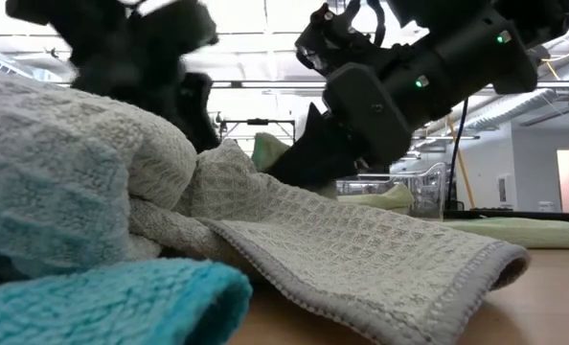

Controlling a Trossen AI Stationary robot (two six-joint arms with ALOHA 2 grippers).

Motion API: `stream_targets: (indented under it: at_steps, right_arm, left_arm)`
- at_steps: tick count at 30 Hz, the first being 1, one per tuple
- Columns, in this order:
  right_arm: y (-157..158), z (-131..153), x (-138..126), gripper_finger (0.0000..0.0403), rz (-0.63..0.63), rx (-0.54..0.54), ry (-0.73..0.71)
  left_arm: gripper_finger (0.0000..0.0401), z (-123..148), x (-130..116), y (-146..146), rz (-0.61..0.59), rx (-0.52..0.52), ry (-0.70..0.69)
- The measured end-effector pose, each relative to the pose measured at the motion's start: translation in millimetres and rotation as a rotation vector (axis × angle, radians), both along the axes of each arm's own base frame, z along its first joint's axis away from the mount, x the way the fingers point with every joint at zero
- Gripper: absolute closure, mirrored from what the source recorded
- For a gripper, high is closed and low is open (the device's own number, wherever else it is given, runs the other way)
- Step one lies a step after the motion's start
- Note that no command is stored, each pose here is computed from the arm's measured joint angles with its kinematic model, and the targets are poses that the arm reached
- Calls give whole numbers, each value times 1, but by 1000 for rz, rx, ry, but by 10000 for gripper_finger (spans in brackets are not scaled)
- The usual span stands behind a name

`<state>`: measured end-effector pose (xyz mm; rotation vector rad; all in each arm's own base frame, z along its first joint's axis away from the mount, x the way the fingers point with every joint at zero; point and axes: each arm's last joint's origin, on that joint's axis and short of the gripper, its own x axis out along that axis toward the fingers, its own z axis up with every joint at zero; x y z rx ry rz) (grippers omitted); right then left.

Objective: Fold microfiber towels
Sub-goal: Fold the light green microfiber towel

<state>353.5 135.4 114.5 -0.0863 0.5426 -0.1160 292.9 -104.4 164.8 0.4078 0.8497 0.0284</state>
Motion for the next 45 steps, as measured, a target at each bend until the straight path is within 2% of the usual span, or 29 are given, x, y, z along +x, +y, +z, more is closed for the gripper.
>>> stream_targets:
  at_steps: [4,7,10,12,17,20,22,27,35,38,45]
  right_arm:
    - [3,0,-1,397,10,-5,3]
    - [3,0,-1,399,10,-5,4]
    - [2,0,-1,399,11,-8,3]
    - [2,0,-1,398,14,-12,4]
    - [2,0,-1,398,18,-20,4]
    - [2,0,-1,398,18,-20,4]
    - [2,0,-1,397,18,-20,4]
    - [2,0,-1,397,16,-15,-2]
    - [2,1,-1,397,15,-15,-3]
    - [2,1,-1,397,15,-14,-3]
    - [2,1,-1,397,13,-11,-4]
  left_arm:
    - [125,-17,-12,8,-74,199,71]
    - [118,-22,-16,12,-100,377,68]
    - [123,-27,-17,18,-172,456,57]
    - [130,-31,-16,23,-211,464,53]
    - [158,-30,-11,34,-216,496,26]
    - [171,-32,-7,41,-281,435,25]
    - [174,-36,-5,45,-305,412,41]
    - [176,-43,-2,52,-319,439,71]
    - [182,-45,3,57,-343,401,43]
    - [212,-45,3,62,-330,398,54]
    - [310,-45,4,70,-337,338,45]
